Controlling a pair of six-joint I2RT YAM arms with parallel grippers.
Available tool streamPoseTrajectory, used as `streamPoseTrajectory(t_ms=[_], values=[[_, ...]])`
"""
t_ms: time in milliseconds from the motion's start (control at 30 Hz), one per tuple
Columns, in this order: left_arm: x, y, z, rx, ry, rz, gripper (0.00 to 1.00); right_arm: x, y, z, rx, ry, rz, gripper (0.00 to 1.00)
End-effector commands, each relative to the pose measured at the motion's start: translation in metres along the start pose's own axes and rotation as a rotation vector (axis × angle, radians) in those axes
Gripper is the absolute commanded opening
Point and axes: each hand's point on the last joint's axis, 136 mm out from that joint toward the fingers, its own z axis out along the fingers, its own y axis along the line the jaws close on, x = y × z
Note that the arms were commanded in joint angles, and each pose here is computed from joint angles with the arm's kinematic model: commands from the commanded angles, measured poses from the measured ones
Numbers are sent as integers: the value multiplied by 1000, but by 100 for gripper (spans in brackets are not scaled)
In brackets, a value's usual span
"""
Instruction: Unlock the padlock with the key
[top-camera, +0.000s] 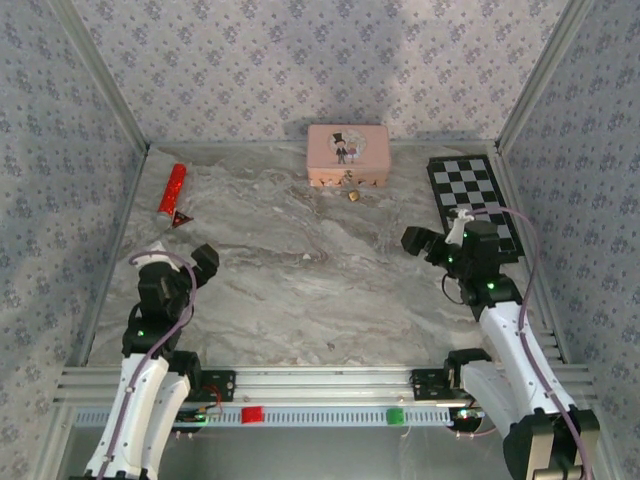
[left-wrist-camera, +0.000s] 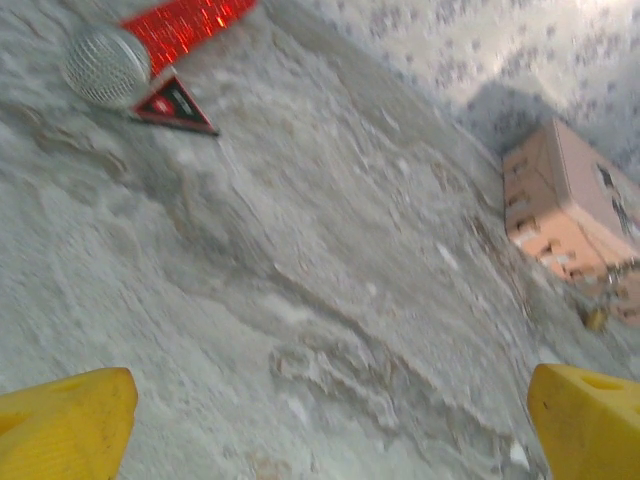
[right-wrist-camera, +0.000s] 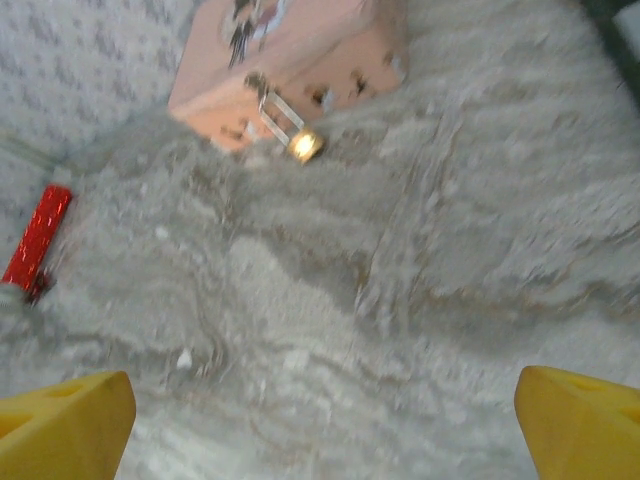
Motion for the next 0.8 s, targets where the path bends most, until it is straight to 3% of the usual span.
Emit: streamPoseTrajectory(t_ms=[0, 133, 467, 767], values=[[22, -12, 0, 82, 110, 30, 100, 37, 16, -2, 33, 192, -76, 99], [32, -13, 0, 102, 137, 67, 100, 84, 40, 3, 75, 336, -194, 98], [27, -14, 7, 133, 68, 112, 100, 184, 92, 4, 165, 587, -456, 88], [29, -9, 5, 136, 31, 117, 100, 257, 133, -5, 145, 763, -878, 74]])
